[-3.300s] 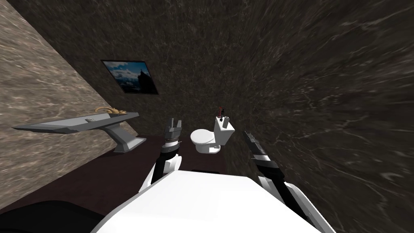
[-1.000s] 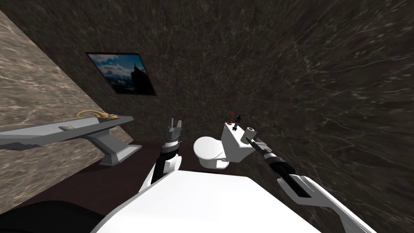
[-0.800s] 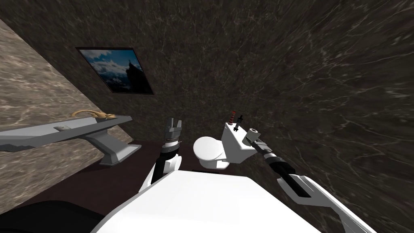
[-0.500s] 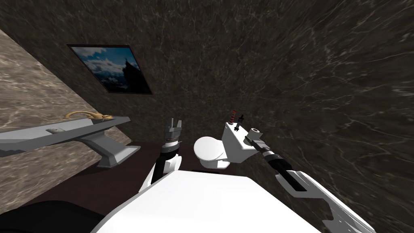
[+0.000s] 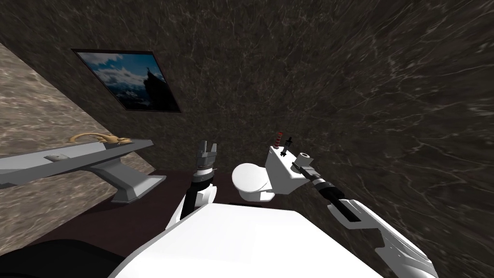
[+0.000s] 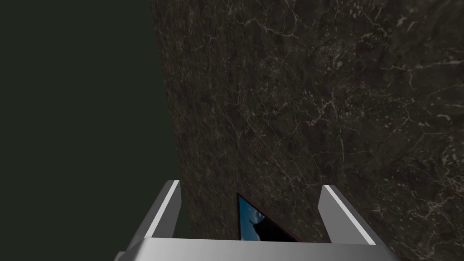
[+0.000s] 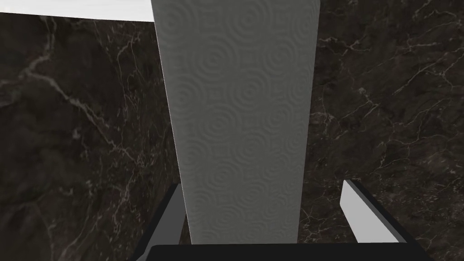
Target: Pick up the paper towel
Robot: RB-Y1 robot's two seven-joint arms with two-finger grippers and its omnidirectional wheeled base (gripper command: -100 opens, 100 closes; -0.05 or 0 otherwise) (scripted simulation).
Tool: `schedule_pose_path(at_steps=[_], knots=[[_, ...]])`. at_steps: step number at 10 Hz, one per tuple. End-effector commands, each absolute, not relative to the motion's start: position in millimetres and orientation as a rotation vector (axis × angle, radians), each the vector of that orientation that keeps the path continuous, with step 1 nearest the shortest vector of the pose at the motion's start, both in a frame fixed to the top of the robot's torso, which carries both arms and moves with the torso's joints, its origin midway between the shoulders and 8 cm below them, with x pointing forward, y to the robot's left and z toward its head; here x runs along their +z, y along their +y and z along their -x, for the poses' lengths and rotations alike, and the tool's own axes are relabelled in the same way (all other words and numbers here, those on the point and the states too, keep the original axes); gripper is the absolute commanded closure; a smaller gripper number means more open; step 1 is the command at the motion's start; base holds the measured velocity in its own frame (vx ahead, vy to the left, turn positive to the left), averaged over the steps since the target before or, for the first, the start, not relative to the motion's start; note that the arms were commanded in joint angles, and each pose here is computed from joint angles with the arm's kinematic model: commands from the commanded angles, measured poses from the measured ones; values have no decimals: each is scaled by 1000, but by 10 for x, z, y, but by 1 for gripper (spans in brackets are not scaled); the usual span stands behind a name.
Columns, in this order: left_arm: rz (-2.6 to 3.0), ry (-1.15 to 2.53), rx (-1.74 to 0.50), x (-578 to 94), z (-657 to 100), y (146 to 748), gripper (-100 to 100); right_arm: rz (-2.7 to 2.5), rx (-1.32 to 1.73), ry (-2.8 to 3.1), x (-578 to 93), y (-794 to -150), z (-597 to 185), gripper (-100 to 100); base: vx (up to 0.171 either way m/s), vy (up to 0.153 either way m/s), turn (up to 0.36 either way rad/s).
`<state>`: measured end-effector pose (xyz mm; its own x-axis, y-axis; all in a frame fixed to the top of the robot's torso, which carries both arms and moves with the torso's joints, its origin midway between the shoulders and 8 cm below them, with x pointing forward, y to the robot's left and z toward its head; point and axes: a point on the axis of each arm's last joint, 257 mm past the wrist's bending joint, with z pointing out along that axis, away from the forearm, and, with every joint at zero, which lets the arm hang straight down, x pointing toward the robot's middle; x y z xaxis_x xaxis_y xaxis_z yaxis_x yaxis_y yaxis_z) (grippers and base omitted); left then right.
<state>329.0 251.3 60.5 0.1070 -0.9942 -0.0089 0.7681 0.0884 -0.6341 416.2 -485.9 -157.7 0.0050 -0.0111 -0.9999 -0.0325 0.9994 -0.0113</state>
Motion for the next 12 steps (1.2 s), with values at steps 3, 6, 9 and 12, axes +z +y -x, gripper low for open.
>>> schedule_pose_path(at_steps=[3,6,9,12], knots=[[552,508,-1398,604,-3290,2513,0,72,43,1553,-1552,-4929,-4304,-100,18,48,-49],[551,508,-1398,605,-3290,2512,0,95,55,1559,-1579,-5040,-4391,-100,0,49,-25],[551,508,-1398,605,-3290,2512,0,54,34,1595,-1790,-5287,-4340,-100,6,49,-15],[552,508,-1398,605,-3290,2512,0,82,54,1584,-1734,-5387,-4452,-100,10,69,-47]])
